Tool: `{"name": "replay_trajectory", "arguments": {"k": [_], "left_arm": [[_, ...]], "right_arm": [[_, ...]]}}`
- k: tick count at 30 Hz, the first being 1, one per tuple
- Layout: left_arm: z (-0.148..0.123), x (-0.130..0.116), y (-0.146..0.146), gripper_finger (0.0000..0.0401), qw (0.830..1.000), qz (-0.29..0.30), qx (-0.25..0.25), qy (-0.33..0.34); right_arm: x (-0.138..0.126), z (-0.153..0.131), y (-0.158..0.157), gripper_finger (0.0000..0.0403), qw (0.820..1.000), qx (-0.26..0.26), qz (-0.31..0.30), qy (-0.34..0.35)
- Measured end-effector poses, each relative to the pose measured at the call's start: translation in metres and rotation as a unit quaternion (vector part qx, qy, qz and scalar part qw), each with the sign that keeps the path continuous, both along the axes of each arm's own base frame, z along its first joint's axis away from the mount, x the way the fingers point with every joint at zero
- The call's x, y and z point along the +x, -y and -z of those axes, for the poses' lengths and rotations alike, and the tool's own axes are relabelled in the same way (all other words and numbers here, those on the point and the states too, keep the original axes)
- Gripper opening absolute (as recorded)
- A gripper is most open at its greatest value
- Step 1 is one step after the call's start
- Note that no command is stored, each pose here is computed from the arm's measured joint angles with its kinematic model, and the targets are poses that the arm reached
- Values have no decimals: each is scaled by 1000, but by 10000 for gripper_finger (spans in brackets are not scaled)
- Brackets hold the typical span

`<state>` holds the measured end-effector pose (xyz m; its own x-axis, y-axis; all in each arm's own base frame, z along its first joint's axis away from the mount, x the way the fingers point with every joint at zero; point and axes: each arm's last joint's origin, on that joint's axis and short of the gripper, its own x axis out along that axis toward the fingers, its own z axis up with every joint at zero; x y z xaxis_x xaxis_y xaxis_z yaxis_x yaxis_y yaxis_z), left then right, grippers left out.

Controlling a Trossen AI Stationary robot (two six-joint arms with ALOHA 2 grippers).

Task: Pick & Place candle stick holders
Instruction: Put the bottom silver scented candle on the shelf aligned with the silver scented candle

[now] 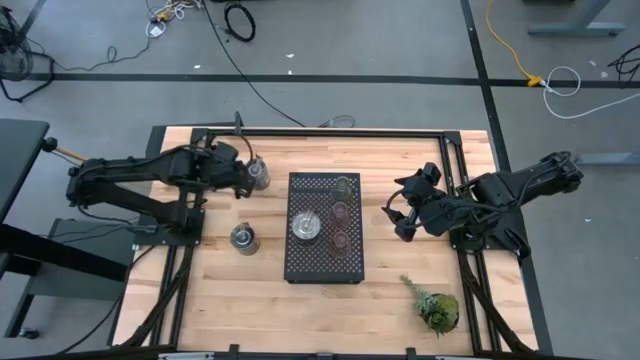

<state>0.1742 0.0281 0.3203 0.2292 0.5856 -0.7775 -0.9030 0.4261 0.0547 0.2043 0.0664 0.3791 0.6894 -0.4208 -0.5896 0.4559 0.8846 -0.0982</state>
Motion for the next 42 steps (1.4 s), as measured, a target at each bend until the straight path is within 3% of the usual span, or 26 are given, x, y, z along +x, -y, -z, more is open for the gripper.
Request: {"name": "replay_trajectory", "arguments": {"k": [6, 12, 16, 19, 23, 31, 36, 42], "left_arm": [[8, -5, -3, 193, 1000, -14, -16, -10], [10, -5, 6, 193, 998, 11, -56, -13], [14, -16, 16, 193, 990, -4, -126, -55], [15, -16, 26, 193, 983, -15, -177, -39], [15, -14, 41, 193, 983, 13, -182, -26], [20, -6, 58, 196, 977, 10, -213, -22], [21, -1, 61, 239, 973, 9, -231, -6], [27, 6, 67, 329, 972, 7, -235, -22]], "right_arm": [[2, 3, 2, 369, 999, 19, 18, 17], [3, 2, 1, 369, 998, 38, 29, 27], [3, 3, 1, 369, 998, 53, 30, 30], [3, 3, 1, 369, 997, 58, 35, 33], [3, 2, 1, 369, 997, 59, 34, 36], [7, -2, -1, 369, 997, 51, 14, 52], [9, -2, -2, 369, 997, 53, -9, 48], [9, -2, -4, 369, 996, 72, -33, 39]]}}
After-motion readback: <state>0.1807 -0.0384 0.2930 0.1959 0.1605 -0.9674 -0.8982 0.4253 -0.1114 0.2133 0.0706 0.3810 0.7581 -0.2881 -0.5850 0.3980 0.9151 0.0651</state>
